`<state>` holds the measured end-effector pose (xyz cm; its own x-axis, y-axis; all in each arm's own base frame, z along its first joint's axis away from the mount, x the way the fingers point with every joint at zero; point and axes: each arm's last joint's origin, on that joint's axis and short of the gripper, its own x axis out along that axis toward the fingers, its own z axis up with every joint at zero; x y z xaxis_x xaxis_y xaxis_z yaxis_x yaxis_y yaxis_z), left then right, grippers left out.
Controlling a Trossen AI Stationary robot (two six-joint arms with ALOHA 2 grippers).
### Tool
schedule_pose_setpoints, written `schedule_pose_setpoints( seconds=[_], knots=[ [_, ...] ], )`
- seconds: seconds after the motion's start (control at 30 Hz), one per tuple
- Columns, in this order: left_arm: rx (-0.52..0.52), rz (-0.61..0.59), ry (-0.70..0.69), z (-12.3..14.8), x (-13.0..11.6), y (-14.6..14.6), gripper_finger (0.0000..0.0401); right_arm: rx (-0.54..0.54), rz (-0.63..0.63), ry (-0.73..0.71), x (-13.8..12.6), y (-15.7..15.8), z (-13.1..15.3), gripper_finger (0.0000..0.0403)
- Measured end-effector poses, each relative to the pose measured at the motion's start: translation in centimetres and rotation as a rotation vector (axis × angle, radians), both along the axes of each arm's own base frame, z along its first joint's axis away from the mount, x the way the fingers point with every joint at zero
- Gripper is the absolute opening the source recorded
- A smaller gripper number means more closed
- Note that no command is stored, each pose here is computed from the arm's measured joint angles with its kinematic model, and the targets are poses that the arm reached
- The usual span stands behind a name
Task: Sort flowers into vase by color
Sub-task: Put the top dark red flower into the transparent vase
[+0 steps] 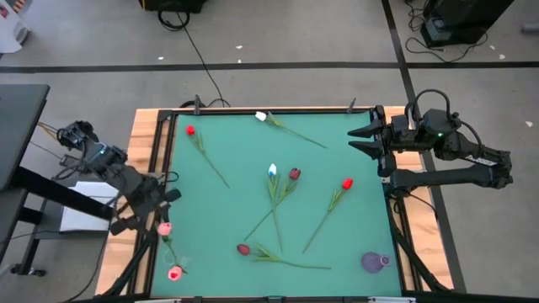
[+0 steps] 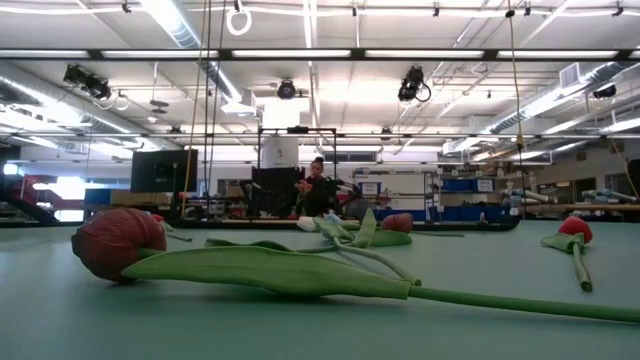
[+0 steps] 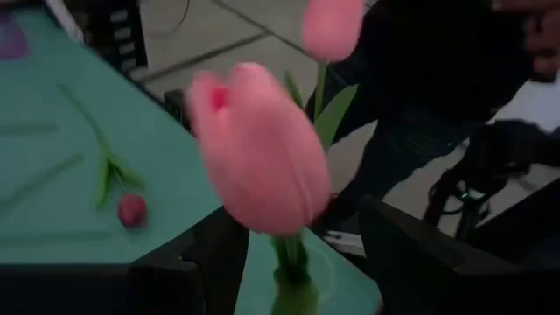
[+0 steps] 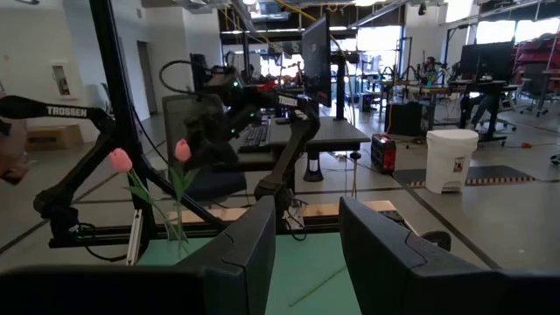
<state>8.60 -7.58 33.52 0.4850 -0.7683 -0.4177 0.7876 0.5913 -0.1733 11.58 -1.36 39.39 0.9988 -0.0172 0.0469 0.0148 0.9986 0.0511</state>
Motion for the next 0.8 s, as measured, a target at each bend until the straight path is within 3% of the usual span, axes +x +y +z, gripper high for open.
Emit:
schedule_pose_setpoints(
  seconds=[0.17, 0.5, 0.63, 0.8],
  knots=[
    [0.024, -0.03, -0.145, 1.8, -0.3, 0.3, 0.022, 0.0, 0.0, 0.0, 0.0, 0.0, 0.0, 0.0137],
    [0.108, 0.105, -0.12, 5.2, -1.7, 2.3, 0.022, 0.0, 0.0, 0.0, 0.0, 0.0, 0.0, 0.0137],
    [0.05, 0.271, -0.079, 7.2, -0.9, 2.4, 0.0219, 0.0, 0.0, 0.0, 0.0, 0.0, 0.0, 0.0137],
    [0.062, 0.65, -0.049, 8.8, 2.1, 3.0, 0.0219, 0.0, 0.0, 0.0, 0.0, 0.0, 0.0, 0.0137]
  ],
)
